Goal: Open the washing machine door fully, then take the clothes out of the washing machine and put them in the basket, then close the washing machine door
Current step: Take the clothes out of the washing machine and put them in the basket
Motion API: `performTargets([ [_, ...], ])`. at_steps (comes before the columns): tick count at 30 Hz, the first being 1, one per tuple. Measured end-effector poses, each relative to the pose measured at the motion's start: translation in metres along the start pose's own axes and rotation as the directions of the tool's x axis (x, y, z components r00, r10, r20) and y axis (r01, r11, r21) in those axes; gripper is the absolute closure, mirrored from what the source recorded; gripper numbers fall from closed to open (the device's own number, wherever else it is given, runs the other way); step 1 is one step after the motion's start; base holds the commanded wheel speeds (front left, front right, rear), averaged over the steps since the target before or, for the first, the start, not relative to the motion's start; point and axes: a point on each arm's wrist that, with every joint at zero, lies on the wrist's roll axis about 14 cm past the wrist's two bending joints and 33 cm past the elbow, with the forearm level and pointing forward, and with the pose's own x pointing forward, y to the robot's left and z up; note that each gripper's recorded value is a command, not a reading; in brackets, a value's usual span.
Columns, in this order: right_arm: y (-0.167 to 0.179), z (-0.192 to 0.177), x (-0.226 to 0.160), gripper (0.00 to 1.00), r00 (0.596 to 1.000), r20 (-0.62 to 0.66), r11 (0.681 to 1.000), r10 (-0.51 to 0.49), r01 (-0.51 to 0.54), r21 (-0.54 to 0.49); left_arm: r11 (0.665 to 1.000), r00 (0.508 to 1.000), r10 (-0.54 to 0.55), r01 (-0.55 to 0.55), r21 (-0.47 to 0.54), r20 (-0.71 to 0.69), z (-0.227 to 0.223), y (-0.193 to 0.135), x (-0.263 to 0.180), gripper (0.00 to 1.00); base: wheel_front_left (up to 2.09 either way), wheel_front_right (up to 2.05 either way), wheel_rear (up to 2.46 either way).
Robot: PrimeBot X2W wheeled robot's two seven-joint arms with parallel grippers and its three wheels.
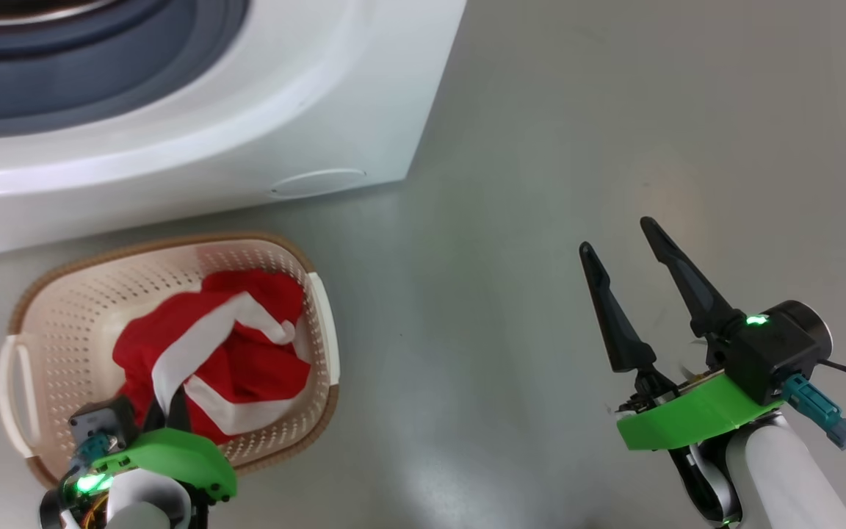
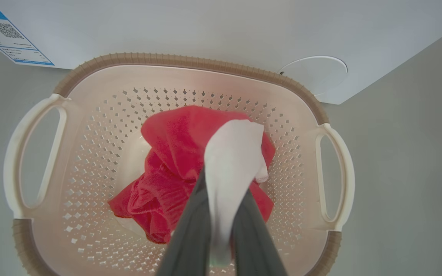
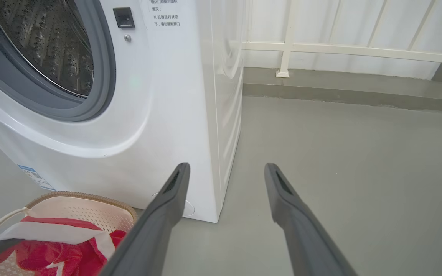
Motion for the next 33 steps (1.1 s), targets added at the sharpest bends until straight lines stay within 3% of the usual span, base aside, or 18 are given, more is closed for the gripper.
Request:
performTargets([
  [12, -0.008, -0.016, 0.006, 0.0, 0.999, -0.033, 1.0, -0.016, 0.016, -0.004, 1.0, 0.992, -0.031, 0.03, -0.011, -0.124, -0.032, -0.006, 0.019, 1.0, 0.0, 0.0, 0.0],
  [13, -0.007, -0.016, 0.005, 0.0, 0.999, -0.034, 1.0, -0.017, 0.017, -0.001, 1.0, 0.992, -0.031, 0.029, -0.012, -0.126, -0.032, -0.005, 0.02, 0.93, 0.0, 0.0, 0.0],
  [14, -0.007, -0.016, 0.005, 0.0, 0.999, -0.032, 1.0, -0.018, 0.018, 0.011, 1.0, 0.992, -0.029, 0.028, -0.009, -0.126, -0.031, -0.005, 0.02, 0.72, 0.0, 0.0, 0.0],
  [16, -0.007, -0.016, 0.005, 0.0, 0.999, -0.029, 0.999, -0.019, 0.019, 0.025, 0.999, 0.992, -0.035, 0.034, -0.01, -0.119, -0.027, -0.006, 0.02, 0.47, 0.0, 0.0, 0.0],
  [17, -0.007, -0.015, 0.004, 0.0, 1.0, -0.025, 0.999, -0.018, 0.019, 0.026, 0.999, 0.993, -0.033, 0.031, -0.011, -0.113, -0.025, -0.005, 0.02, 0.15, 0.0, 0.0, 0.0],
  [18, -0.006, -0.014, 0.004, 0.0, 1.0, -0.023, 0.999, -0.017, 0.017, 0.027, 1.0, 0.994, -0.029, 0.027, -0.015, -0.108, -0.023, -0.005, 0.02, 0.0, 0.0, 0.0, 0.0],
  [25, 0.004, -0.008, 0.001, 0.0, 1.0, -0.008, 0.999, 0.008, -0.008, 0.038, 0.999, 0.998, -0.045, 0.045, -0.008, -0.033, 0.004, -0.007, 0.015, 0.0, 0.0, 0.0, 0.0],
  [33, 0.01, 0.005, -0.007, 0.0, 1.0, 0.019, 0.999, 0.021, -0.022, 0.044, 0.997, 0.983, -0.077, 0.071, 0.043, 0.168, 0.066, -0.012, -0.006, 0.0, 0.0, 0.0, 0.0],
])
